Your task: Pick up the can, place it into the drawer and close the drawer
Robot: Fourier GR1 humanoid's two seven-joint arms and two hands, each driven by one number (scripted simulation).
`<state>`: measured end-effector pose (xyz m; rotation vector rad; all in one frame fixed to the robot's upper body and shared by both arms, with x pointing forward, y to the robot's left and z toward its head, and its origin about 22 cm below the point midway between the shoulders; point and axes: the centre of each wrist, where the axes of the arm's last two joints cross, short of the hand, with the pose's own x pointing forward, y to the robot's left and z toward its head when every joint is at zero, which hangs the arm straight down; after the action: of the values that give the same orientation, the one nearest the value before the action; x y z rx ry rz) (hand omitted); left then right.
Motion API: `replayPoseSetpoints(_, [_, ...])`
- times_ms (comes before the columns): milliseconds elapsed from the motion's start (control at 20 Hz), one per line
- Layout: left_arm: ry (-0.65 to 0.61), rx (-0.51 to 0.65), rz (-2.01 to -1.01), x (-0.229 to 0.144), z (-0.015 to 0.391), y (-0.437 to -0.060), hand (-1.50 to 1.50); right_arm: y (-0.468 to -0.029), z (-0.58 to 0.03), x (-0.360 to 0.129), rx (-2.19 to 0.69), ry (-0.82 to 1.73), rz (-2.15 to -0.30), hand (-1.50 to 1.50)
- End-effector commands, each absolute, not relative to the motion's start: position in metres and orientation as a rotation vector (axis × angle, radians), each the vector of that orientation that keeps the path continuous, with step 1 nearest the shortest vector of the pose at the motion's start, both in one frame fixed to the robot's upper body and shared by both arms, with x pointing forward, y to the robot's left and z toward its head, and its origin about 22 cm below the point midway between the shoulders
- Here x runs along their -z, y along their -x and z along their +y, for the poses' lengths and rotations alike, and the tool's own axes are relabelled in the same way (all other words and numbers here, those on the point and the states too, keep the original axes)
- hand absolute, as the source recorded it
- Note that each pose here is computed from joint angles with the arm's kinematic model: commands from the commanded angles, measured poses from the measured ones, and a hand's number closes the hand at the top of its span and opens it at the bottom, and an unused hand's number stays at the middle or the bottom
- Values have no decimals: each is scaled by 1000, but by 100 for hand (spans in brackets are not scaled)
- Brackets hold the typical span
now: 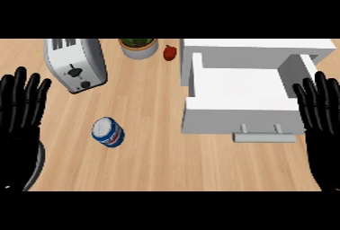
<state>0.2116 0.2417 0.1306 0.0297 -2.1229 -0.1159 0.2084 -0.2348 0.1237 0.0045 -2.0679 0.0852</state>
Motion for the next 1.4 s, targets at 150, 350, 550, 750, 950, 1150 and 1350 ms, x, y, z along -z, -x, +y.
replayPoseSetpoints(150, [358,334,-2086,-130,261,-225,-150,-212,-235,-128,-108,-21,-2074,-150])
replayPoseSetpoints(350, [269,462,-1734,-103,280,-220,-150,-197,-257,-99,74,183,-1799,-150])
replayPoseSetpoints(550, [318,498,-1689,-124,301,-211,-150,-189,-261,-110,117,202,-1775,-150])
replayPoseSetpoints(750, [355,483,-1685,-127,327,-208,-150,-178,-291,-106,101,245,-1762,-150])
replayPoseSetpoints(950, [339,506,-1675,-144,333,-195,-150,-158,-298,-94,105,217,-1776,-150])
replayPoseSetpoints(1150, [345,476,-1688,-137,356,-193,-150,-139,-311,-95,95,226,-1777,-150])
replayPoseSetpoints(1350, [339,389,-1664,-150,372,-212,-150,-143,-324,-88,108,197,-1803,-150])
